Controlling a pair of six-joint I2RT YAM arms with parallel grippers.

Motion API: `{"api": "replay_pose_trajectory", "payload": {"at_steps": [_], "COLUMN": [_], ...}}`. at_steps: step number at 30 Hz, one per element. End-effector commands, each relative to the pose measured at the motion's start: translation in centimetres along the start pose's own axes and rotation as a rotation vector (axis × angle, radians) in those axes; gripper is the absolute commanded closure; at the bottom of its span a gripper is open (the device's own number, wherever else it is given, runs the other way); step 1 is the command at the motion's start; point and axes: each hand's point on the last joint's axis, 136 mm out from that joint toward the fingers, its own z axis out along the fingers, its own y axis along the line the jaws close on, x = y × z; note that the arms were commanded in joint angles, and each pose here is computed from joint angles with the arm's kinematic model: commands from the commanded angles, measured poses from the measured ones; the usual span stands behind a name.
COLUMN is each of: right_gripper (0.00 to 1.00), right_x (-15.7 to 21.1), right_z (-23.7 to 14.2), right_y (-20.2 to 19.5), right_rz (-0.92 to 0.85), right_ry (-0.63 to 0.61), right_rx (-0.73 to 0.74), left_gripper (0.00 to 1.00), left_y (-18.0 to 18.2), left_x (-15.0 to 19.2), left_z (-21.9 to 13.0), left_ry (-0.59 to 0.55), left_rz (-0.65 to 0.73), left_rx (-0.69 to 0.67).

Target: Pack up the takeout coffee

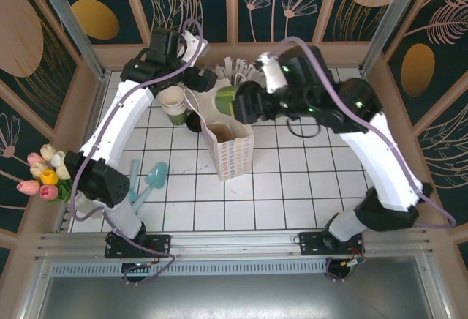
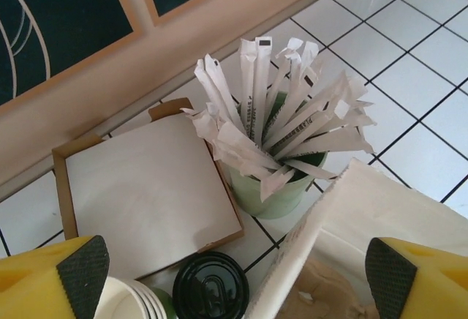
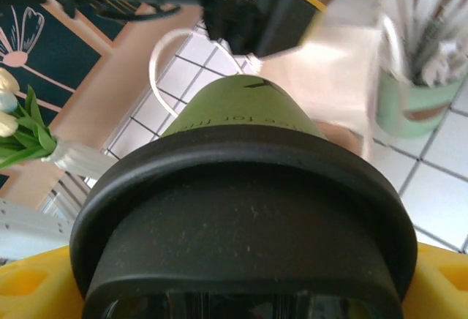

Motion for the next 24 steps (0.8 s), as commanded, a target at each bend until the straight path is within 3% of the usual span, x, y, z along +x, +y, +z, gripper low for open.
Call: {"api": "replay_pose_trajectory", "payload": {"at_steps": [1,7,14,24], "right_gripper": [0.52,0.51,0.51,0.51], "right_x": [-0.7,1.7,2.4,4.0], "right_z": [2.0,5.7,5.2,9.8], "right_y": [0.4,-1.6,-2.9,-3.4], "right_rz": [-0.022,-0.011,0.019,0.027], "right_ry": [0.009,0.119,0.122,0.222], "right_rx": [0.077,0.235,0.29,0.316], "left_gripper": [0.11,0.14,0.17,0.28], "left_y": [-0.5,-0.8,-0.9,-0.5], "left_x": [0.8,0.7,1.6,1.6], "left_z": [0.6,1.2,2.1,2.7], "left_ry": [0.062,0.055,0.08,0.079], "left_rz": [0.051,0.072,0.077,0.092], "left_rx": [0.05,0.074,0.087,0.07]}}
